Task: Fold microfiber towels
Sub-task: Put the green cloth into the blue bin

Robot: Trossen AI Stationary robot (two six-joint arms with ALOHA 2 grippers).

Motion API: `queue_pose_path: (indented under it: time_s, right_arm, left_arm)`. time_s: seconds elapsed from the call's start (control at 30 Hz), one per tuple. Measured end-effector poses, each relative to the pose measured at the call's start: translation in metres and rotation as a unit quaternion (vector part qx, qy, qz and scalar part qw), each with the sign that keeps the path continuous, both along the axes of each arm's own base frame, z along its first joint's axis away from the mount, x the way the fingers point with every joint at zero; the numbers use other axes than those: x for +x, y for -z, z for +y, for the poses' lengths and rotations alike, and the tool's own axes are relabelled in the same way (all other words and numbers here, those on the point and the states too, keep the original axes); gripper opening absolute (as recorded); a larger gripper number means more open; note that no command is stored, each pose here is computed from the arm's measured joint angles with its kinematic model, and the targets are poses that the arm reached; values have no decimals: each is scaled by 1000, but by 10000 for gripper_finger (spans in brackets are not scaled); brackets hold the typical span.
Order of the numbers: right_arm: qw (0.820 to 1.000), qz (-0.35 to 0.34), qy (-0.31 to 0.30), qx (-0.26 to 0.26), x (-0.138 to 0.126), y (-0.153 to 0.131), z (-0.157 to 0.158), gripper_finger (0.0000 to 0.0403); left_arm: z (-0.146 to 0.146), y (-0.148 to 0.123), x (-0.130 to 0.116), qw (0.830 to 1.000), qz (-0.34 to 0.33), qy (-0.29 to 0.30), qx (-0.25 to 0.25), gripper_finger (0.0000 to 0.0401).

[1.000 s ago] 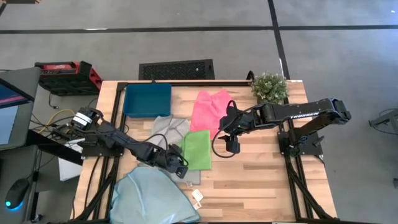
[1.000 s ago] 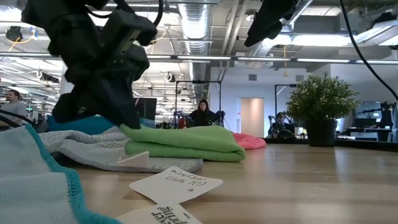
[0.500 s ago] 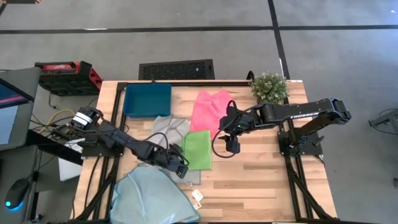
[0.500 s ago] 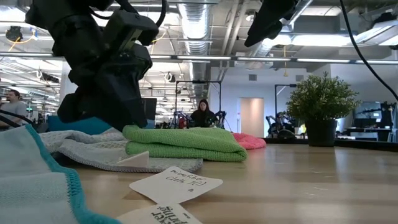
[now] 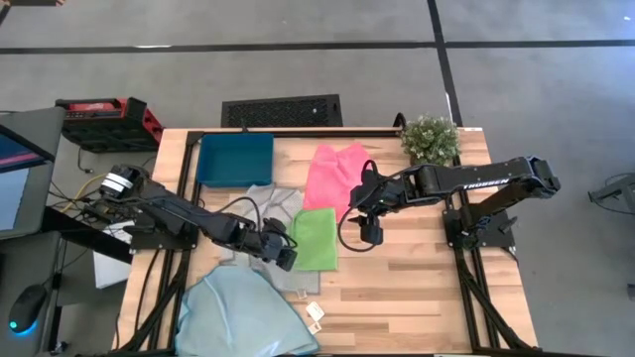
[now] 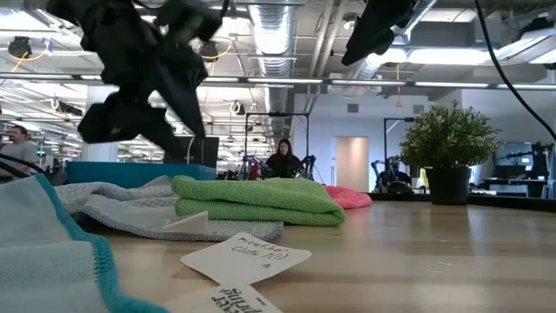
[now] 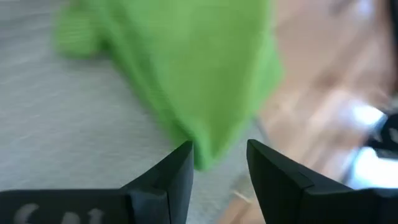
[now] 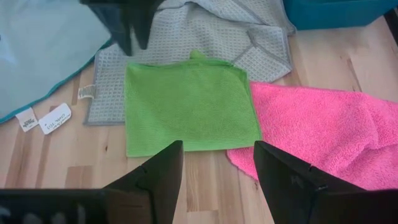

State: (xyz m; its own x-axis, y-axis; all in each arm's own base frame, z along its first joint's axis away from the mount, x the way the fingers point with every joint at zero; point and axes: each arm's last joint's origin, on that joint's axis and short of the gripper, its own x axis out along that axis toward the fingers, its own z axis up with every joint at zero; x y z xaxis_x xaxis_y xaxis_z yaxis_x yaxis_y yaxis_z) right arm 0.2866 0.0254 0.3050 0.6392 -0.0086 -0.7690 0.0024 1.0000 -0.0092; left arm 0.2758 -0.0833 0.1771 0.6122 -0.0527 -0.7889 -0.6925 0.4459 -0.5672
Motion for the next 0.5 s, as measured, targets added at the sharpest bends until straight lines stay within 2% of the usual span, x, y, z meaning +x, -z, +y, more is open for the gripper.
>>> queue_pose_path:
  time_s: [0.13,0.37,0.5]
  right_arm:
    - [1000,1,0,0,0,0,0,221]
    - [1000,3,0,-1,0,0,0,221]
    - [1000,4,1,-2,0,1,0,221]
  left_arm:
    - [7,10,1,999,35,-24,-10,142]
    - [17,26,11,998,49,-33,-11,142]
    - [21,27,12,998,47,-32,-7,142]
